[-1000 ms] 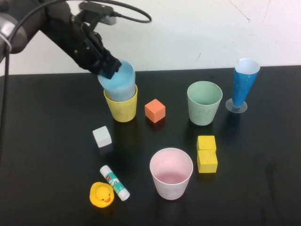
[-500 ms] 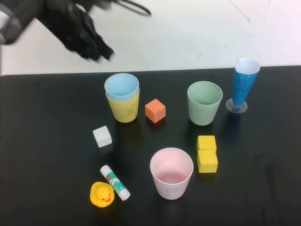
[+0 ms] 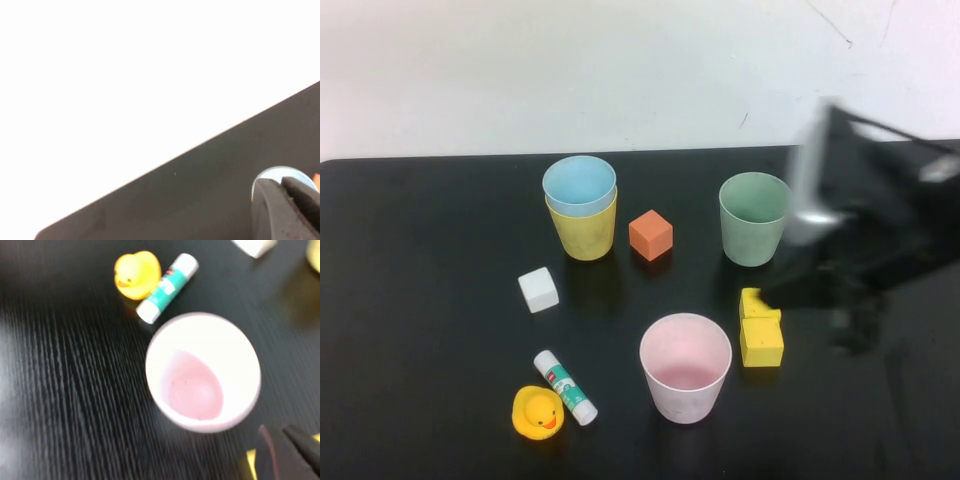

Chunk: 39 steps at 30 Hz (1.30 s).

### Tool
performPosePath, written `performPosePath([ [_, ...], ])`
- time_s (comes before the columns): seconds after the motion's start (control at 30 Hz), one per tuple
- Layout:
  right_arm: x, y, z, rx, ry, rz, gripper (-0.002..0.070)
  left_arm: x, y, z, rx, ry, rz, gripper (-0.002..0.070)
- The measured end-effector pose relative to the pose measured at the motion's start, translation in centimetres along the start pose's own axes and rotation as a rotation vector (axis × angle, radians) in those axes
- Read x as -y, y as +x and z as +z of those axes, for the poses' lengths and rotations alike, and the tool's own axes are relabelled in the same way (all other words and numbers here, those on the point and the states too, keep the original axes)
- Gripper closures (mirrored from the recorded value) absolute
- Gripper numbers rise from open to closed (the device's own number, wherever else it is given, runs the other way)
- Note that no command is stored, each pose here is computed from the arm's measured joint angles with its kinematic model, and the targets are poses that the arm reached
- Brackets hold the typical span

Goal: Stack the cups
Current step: Pick up the pink cup, then place the pink cup on the green cup

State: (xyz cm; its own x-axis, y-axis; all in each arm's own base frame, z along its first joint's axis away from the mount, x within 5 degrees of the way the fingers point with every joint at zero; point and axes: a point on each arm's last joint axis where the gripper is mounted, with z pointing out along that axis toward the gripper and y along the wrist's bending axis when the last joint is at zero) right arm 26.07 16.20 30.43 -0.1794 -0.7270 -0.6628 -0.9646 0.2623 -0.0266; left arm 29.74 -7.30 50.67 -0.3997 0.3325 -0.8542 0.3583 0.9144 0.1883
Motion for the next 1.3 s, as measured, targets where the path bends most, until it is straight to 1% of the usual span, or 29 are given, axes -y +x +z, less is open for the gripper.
performPosePath([
  [0.1,0.7,-2.2,2.1,-0.050,-0.021,-0.049,0.0667,0.5,1.9,-1.8,-0.012,0.004,-0.014,0.0673],
  [0.17,1.1,-3.2,3.0,-0.081,-0.041,-0.074,0.0615,1.0,3.5,-2.7,-0.019,0.014,-0.029,0.0673],
  [0.27,2.0,-3.9,4.3,-0.115,-0.070,-0.081,0.0468,2.0,6.4,-3.8,-0.008,0.043,-0.060,0.0673],
  [0.33,2.7,-4.1,5.3,-0.132,-0.078,-0.084,0.0348,2.6,8.4,-4.7,0.016,0.046,-0.074,0.0673],
  [0.4,3.5,-4.1,6.4,-0.149,-0.089,-0.083,0.0276,3.2,10.8,-5.1,0.027,0.043,-0.083,0.0673],
  [0.47,4.0,-3.9,7.4,-0.173,-0.108,-0.081,0.0244,3.7,13.3,-5.1,0.021,0.040,-0.092,0.0673],
  [0.6,4.7,-2.9,9.8,-0.228,-0.166,-0.061,0.0225,4.7,17.3,-5.8,0.023,0.036,-0.121,0.0673],
  [0.7,5.0,-1.9,11.4,-0.265,-0.210,-0.040,0.0227,5.2,19.5,-6.7,0.038,0.032,-0.128,0.0673],
  [0.77,5.0,-1.5,12.0,-0.284,-0.232,-0.026,0.0261,5.6,20.9,-6.9,0.041,0.035,-0.141,0.0673],
  [0.8,5.0,-1.3,12.2,-0.289,-0.237,-0.022,0.0309,5.8,21.5,-7.1,0.045,0.038,-0.150,0.0673],
  [0.9,5.0,-1.3,12.5,-0.285,-0.247,0.007,0.0541,6.3,23.4,-7.3,0.037,0.044,-0.159,0.0673],
  [0.93,5.0,-1.6,12.4,-0.269,-0.248,0.016,0.0587,6.4,24.0,-7.4,0.037,0.044,-0.160,0.0673],
  [1.0,5.2,-2.3,12.3,-0.235,-0.244,0.027,0.0634,6.8,25.5,-7.4,0.029,0.045,-0.161,0.0673],
  [1.07,5.5,-3.6,11.6,-0.200,-0.225,0.018,0.0649,7.1,27.0,-7.3,0.022,0.044,-0.163,0.0673],
  [1.17,6.5,-5.9,9.8,-0.185,-0.147,-0.006,0.0652,7.5,28.7,-7.2,0.038,0.036,-0.163,0.0673],
  [1.27,8.0,-8.3,6.9,-0.196,0.008,-0.061,0.0652,7.6,29.3,-7.6,0.088,0.022,-0.160,0.0673],
  [1.3,8.6,-9.1,5.8,-0.203,0.079,-0.078,0.0653,7.6,29.3,-7.9,0.106,0.017,-0.157,0.0673],
])
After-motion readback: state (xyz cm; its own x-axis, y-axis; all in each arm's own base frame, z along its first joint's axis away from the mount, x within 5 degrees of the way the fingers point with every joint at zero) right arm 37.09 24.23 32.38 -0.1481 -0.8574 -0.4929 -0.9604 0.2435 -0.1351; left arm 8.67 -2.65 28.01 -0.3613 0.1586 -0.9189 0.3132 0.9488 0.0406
